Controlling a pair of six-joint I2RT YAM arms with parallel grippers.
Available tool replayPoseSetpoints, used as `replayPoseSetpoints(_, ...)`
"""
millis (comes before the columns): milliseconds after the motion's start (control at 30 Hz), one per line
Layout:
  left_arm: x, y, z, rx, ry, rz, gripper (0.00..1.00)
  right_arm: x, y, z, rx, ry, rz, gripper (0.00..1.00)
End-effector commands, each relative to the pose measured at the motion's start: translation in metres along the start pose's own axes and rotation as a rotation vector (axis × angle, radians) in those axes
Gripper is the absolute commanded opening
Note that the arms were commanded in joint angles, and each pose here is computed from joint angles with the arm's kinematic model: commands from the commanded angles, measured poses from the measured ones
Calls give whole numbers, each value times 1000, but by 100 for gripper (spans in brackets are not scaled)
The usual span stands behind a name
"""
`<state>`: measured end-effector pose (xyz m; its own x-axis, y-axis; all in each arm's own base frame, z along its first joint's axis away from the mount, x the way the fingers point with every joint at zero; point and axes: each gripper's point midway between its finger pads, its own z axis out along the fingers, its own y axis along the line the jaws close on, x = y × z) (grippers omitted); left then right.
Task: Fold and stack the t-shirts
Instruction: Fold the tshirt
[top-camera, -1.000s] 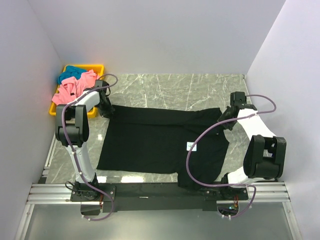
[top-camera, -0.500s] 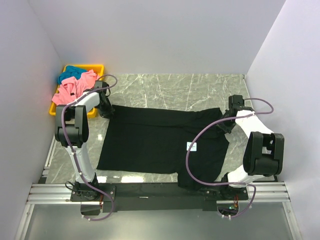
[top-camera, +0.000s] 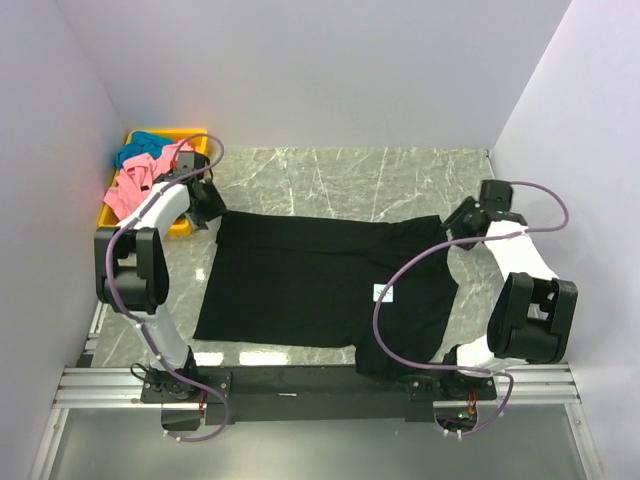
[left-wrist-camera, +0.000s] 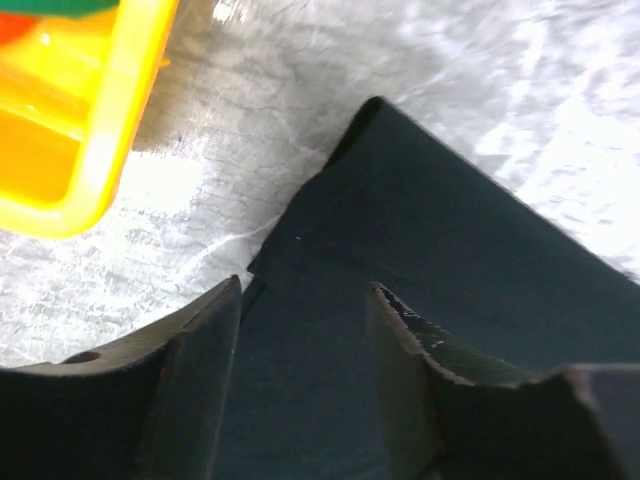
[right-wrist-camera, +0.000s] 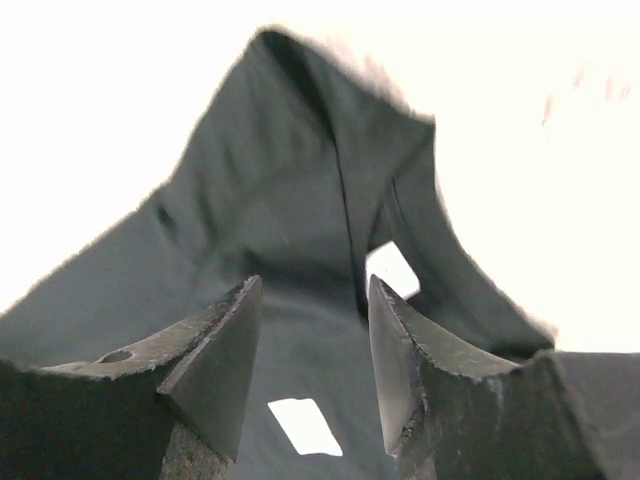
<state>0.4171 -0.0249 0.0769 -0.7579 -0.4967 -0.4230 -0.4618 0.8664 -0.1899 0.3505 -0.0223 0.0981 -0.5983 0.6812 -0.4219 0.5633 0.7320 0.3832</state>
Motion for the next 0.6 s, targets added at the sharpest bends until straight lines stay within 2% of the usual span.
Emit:
replayPoseSetpoints(0, -32, -21, -36, 91, -105, -18, 59, -55, 22, -7, -151, -140, 41, 54)
replayPoseSetpoints(200, -41, -57, -29, 213, -103, 17, 58, -79, 42, 14, -309, -130, 34, 53)
replayPoseSetpoints(367, -44, -75, -4, 248, -82, 28, 55, -76, 46, 46, -345, -62, 45, 54)
replayPoseSetpoints(567, -39, -80, 27, 250, -47, 36, 49, -74, 42, 69, -336, -41, 55, 54)
